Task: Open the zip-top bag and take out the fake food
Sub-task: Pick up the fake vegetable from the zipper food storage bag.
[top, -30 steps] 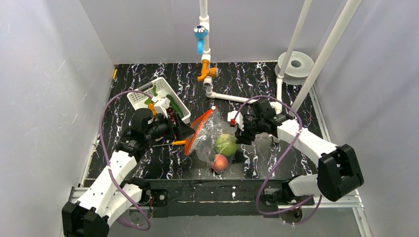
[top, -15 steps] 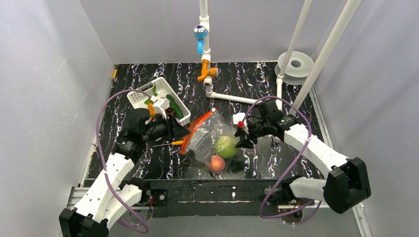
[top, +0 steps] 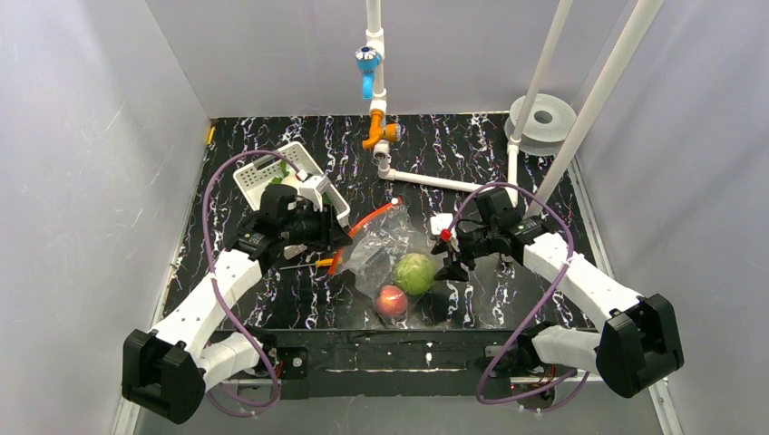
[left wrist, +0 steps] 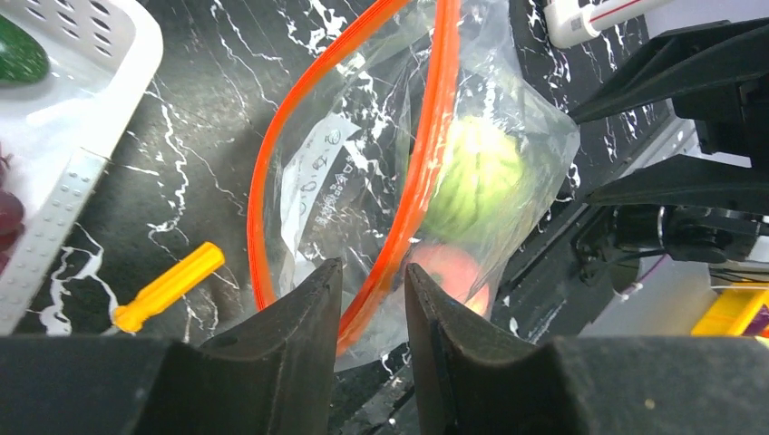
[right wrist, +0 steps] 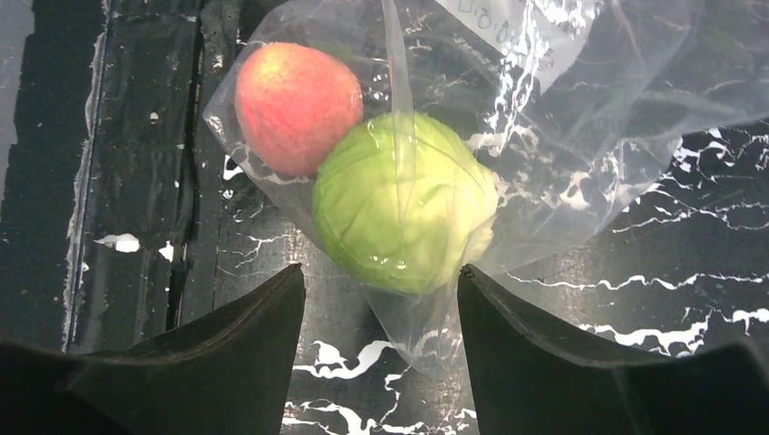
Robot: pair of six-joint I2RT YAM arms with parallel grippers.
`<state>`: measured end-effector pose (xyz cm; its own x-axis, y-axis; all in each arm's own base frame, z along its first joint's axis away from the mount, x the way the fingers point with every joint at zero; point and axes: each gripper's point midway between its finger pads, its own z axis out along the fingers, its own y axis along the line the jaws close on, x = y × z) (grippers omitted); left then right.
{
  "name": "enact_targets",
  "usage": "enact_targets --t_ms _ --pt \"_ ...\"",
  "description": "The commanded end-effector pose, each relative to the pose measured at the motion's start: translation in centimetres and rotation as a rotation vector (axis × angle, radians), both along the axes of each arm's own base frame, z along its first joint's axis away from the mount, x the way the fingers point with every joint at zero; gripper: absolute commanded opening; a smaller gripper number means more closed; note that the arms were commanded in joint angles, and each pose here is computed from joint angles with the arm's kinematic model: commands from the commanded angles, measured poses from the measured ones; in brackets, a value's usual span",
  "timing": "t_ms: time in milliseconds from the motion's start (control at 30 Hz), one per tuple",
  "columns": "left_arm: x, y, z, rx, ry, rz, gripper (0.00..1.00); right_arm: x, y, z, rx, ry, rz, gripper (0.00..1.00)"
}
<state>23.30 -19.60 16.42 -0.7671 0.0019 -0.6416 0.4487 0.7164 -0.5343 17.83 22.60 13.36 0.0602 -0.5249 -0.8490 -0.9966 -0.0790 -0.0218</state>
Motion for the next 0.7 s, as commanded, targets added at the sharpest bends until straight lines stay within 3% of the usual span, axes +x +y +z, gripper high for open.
enact_targets --t_ms 0,167,400,667 --pt "1.3 -0.2 2.1 0.004 -0.102 -0.016 0.31 1.1 -0.3 0.6 0.012 -0.041 -0.035 0.68" --pt "1.9 0.2 2.0 0.036 -0.118 -0.004 0.34 2.2 -0.7 -0.2 -0.016 -0.051 -0.09 0.68" --pt "1.7 0.1 6.8 -0.07 -0.222 0.022 0.58 1.9 -0.2 -1.6 -0.042 -0.012 -0.078 0.69" --pt "2.1 4.1 1.4 0.077 -0.007 0.253 0.78 3.2 -0.4 -2.7 -0.102 -0.022 -0.126 0.5"
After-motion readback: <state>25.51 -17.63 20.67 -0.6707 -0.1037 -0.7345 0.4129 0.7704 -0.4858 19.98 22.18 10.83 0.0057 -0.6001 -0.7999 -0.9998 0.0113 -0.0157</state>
